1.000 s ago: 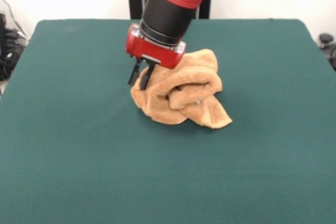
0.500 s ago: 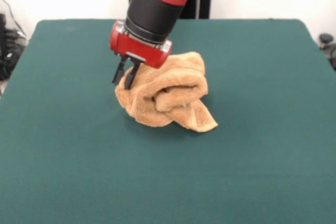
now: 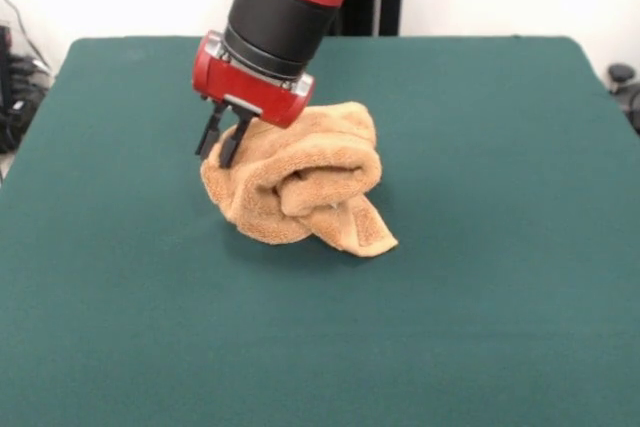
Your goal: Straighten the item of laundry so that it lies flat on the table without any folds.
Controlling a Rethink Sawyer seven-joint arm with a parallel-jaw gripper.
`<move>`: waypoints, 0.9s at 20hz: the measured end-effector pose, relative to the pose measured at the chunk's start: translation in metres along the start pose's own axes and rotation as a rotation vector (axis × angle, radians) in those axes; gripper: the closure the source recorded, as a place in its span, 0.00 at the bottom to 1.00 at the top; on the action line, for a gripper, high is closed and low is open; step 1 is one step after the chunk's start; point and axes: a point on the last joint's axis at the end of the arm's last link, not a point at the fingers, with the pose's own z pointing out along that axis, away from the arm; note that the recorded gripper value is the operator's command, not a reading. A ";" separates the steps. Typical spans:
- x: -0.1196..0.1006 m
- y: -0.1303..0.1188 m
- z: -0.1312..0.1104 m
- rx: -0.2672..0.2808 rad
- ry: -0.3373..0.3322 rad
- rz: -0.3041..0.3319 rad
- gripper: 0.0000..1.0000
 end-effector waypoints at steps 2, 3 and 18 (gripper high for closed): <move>0.000 -0.003 0.002 0.002 0.001 0.000 1.00; 0.001 -0.005 0.003 0.004 0.002 0.000 1.00; 0.005 -0.041 0.021 0.009 0.032 0.049 1.00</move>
